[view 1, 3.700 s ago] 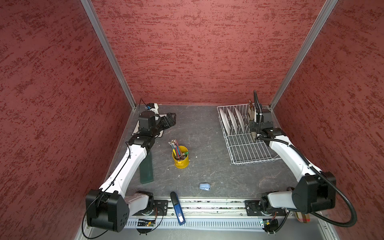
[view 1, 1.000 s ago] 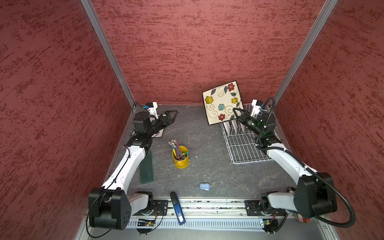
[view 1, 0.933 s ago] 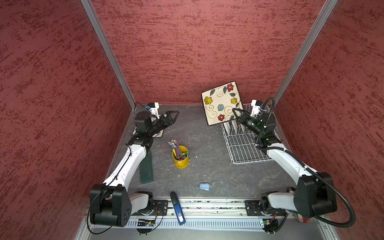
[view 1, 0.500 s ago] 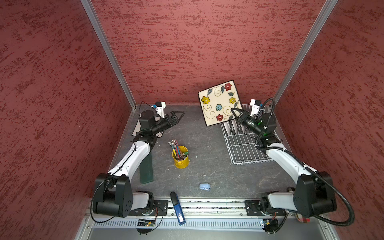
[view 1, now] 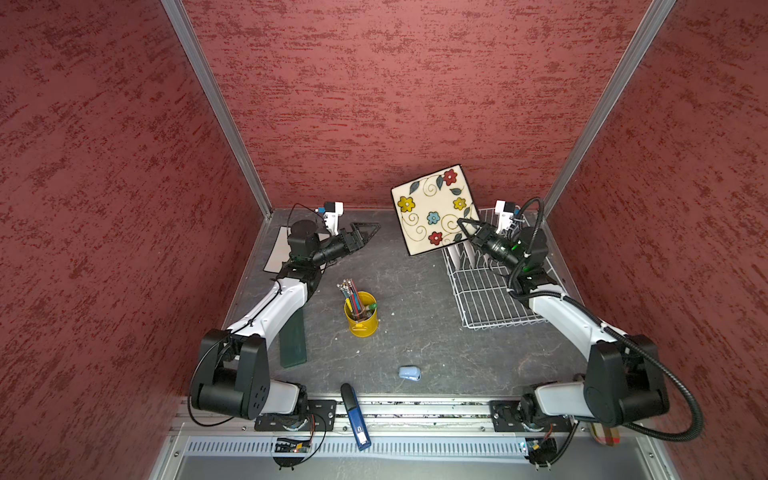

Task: Unload the plates from the dish rack
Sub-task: 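Swing the floral plate toward the left gripper while the left gripper reaches toward it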

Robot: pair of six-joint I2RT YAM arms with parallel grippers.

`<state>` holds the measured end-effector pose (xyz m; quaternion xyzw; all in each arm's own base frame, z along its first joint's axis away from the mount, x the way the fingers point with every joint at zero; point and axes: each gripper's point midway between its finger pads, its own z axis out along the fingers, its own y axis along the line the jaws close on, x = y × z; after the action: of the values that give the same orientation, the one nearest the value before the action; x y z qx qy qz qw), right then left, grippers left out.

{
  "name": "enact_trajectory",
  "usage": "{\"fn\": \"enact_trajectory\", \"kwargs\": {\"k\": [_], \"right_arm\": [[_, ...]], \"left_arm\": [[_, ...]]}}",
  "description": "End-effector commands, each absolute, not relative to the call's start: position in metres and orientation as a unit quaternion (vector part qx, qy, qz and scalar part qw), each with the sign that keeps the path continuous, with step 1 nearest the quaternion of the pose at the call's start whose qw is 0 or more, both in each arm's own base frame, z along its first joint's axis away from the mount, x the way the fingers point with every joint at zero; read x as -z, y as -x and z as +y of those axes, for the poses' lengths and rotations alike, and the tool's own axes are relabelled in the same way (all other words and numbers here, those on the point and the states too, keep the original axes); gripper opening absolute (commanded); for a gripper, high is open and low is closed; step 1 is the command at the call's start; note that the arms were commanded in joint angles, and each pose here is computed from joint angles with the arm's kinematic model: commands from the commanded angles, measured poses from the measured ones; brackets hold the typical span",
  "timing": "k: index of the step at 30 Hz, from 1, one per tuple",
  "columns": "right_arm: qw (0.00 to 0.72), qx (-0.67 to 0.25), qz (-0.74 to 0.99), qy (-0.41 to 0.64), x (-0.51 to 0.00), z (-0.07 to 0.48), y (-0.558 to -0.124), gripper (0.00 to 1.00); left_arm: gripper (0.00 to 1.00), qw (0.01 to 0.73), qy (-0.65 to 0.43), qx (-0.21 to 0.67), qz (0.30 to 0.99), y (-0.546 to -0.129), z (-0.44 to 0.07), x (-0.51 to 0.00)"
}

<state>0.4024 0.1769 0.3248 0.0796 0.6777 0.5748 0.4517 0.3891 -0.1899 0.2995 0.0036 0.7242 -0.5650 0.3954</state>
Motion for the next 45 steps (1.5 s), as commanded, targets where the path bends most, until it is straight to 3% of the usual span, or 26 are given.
{"fn": "enact_trajectory", "kwargs": {"k": [1,19,45], "right_arm": [[0.521,-0.619,0.588,-0.003,-0.401,0.183,-0.379,0.00],[0.485,-0.644,0.591,0.003,-0.389,0.211,-0.375,0.00],[0.458,-0.663,0.592,0.001,-0.378,0.221,-0.371,0.00]], "left_arm": [[0.99,0.402,-0.028,0.582,0.706,-0.389,-0.198,-0.318],[0.97,0.398,-0.039,0.605,0.689,-0.393,-0.213,-0.322],[0.76,0.381,-0.046,0.632,0.674,-0.397,-0.229,-0.319]]}}
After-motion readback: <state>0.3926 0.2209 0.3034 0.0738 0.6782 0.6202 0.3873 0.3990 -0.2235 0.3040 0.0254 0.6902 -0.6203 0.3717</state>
